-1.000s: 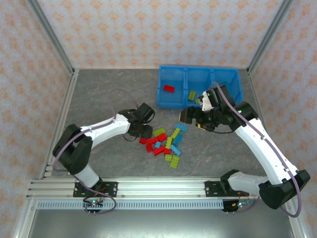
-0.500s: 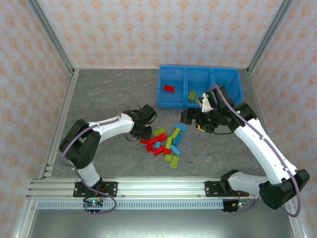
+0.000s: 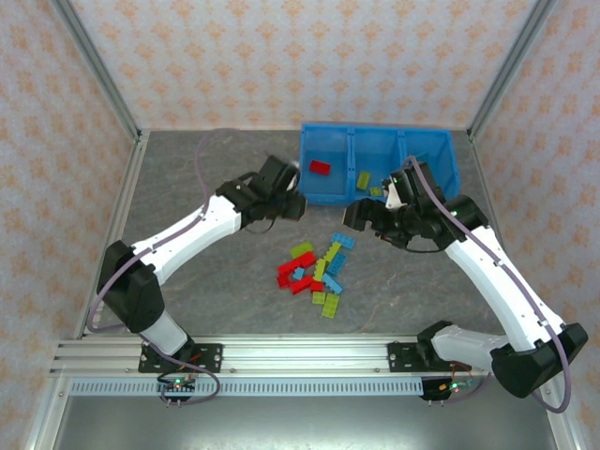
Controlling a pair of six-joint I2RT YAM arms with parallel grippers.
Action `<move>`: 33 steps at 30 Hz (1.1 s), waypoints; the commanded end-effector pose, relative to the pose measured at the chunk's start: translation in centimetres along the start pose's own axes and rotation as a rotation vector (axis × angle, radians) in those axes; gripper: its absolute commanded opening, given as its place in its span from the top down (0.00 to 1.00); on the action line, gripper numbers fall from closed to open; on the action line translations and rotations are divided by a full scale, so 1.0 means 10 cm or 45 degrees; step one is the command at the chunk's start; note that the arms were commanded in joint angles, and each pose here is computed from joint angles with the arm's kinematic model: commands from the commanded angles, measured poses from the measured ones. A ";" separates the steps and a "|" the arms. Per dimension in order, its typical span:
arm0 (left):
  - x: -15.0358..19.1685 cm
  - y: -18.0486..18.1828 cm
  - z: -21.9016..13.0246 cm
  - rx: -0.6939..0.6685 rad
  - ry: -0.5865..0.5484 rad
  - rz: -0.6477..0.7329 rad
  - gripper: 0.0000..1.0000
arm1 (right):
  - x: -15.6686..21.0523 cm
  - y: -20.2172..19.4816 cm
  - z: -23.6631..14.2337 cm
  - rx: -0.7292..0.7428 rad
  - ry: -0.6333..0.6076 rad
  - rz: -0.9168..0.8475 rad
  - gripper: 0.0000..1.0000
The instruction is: Sort the legos into containers by color
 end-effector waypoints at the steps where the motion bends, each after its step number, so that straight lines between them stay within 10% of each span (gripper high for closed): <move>1: -0.32 -0.11 0.25 -0.066 -0.085 0.117 0.79 | -0.05 0.01 -0.09 0.008 -0.108 0.017 0.10; 17: -1.46 -0.46 1.14 -0.126 -0.314 0.047 0.60 | -0.02 -0.10 -0.31 0.082 -0.272 0.042 0.09; 26: -1.50 -0.51 0.20 -0.054 -0.340 0.066 0.55 | -0.07 -0.16 -0.21 0.145 -0.292 0.064 0.08; 33: -0.90 -0.29 -1.04 0.094 -0.484 0.063 0.56 | -0.11 -0.33 0.09 0.307 -0.225 0.140 0.09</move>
Point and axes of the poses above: each hand's point on the last joint's axis, 136 mm out from that joint toward the fingers, its own z axis out along the fingers, its own y axis along the line the jaws close on, x = y × z, the point moved 7 cm from there along -z, back along the fingers, and after that the axes turned 5 degrees about -z, right-handed, at the moved point
